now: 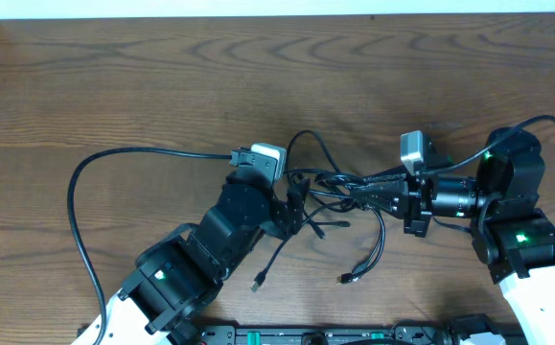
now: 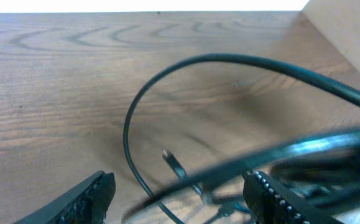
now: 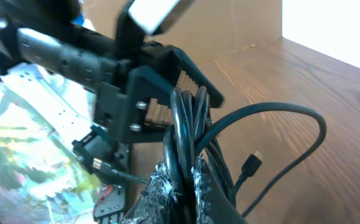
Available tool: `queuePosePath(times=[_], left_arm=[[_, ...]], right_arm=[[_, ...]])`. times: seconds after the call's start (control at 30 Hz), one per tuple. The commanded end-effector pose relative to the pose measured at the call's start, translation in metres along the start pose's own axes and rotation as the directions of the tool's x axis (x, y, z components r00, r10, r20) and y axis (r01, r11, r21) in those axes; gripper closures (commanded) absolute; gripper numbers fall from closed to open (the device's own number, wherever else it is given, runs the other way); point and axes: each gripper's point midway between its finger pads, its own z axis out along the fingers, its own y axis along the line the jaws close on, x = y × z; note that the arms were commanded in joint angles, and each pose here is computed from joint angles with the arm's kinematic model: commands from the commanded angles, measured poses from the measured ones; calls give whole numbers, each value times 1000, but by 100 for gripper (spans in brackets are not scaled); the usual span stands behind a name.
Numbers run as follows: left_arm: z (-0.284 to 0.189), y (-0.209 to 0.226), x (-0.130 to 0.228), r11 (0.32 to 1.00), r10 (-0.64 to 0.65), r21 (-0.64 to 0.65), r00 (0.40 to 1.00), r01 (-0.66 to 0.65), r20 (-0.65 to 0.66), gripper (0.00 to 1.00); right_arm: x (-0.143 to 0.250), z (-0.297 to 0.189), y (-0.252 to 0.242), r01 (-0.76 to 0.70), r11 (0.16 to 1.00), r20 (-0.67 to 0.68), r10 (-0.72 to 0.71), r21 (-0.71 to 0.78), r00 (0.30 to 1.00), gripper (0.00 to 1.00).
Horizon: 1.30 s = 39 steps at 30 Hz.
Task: Untangle cables
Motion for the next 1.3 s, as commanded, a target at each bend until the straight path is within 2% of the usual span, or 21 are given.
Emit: queuePosePath(times=[0.0,0.23,0.33,0.43,0.53,0.63,0.73,0.83,0.97,1.17,1.2,1.23,1.27], left_arm=[[4,3,-9,998,-58,-27,998,59,33,30],[12,5,-6,997,-61,-49,998,62,21,30],[10,28,-3,984,-26,-175,999,30,25,30],[-2,70,5,917,30,-399,999,-23,11,30],[-24,108,11,802,103,-589,994,-101,-31,28],[-37,125,12,727,146,-670,987,-151,-64,27],[-43,130,10,691,182,-699,980,-187,-82,27],[-41,127,8,703,176,-690,982,-172,-66,27],[-29,115,10,768,142,-624,989,-143,-52,27],[-20,103,19,823,115,-550,990,-142,-84,26],[-19,101,21,830,112,-539,989,-146,-95,23],[-18,99,25,840,107,-521,988,-149,-110,20],[-16,96,29,852,102,-501,987,-153,-127,19]], right_arm=[[-9,-3,15,-24,996,18,26,-86,999,99],[-17,-4,20,-15,994,32,18,-111,999,99],[-19,-4,20,-13,994,36,17,-111,999,99],[-19,-4,19,-7,994,37,11,-109,999,99],[-20,-5,18,-6,995,39,10,-104,999,99],[-20,-6,15,-8,996,42,12,-88,999,99],[-20,-6,13,-8,997,43,12,-75,999,99],[-20,-6,12,-10,998,43,13,-69,999,99],[-20,-6,9,-20,998,43,23,-53,999,99],[-7,-6,-19,-135,985,27,133,105,991,99],[-2,-7,-26,-164,975,23,162,152,986,99],[5,-9,-36,-197,957,18,198,214,980,95],[12,-12,-45,-226,936,12,231,272,973,82]])
